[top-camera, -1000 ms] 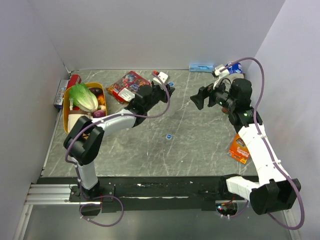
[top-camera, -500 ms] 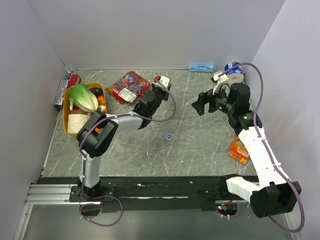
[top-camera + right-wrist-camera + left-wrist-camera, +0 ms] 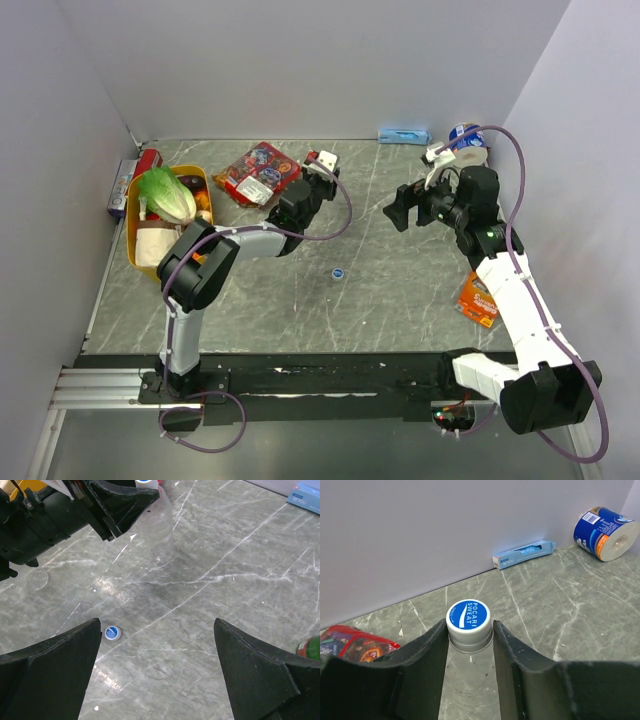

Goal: Screw on the bottle caps

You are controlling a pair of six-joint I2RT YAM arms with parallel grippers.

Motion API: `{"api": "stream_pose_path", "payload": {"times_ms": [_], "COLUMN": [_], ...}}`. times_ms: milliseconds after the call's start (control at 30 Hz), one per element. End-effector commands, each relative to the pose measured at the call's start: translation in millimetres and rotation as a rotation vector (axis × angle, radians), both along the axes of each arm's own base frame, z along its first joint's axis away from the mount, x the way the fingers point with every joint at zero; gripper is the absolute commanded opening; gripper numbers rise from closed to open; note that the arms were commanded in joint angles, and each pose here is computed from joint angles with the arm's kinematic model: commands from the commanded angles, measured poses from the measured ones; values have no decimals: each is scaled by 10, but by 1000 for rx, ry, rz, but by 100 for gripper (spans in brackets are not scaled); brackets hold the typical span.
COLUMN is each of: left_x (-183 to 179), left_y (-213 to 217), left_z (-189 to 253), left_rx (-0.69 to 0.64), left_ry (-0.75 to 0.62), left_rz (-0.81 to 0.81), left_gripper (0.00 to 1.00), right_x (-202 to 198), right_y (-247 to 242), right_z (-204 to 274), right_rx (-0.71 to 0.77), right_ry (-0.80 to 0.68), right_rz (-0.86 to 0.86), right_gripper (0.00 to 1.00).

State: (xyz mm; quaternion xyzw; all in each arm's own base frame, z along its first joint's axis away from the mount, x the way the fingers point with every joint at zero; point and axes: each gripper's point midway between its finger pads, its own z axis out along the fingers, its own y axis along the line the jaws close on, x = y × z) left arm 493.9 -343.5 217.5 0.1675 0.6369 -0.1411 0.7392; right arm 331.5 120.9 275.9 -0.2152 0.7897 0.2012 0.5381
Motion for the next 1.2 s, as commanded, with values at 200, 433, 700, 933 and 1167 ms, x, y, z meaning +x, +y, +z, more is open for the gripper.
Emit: {"api": "stream_pose_path", "payload": {"times_ms": [200,433,700,933,1167], "left_x": [45,55,102,114,111], "left_y": [-21,-12,88,84,108], "left_z": [195,145,112,108,111], "left_rx": [-57,-49,-47,-50,-43], "left_ry": [-29,-15,-1,8,12], "left_rz": [-1,-5,24,12,22], "left_gripper": [48,49,66,70,87], "right_x": [73,62,74,109,123], "right_y": [7,5,23,35,44], "right_z": [144,139,151,155,174], "right_rx": [11,11,19,22,23], "right_ry": [-41,-41,-43,-42,-48], "right_rz": [1,1,4,8,13], "right_gripper": [100,100,100,100,100]}}
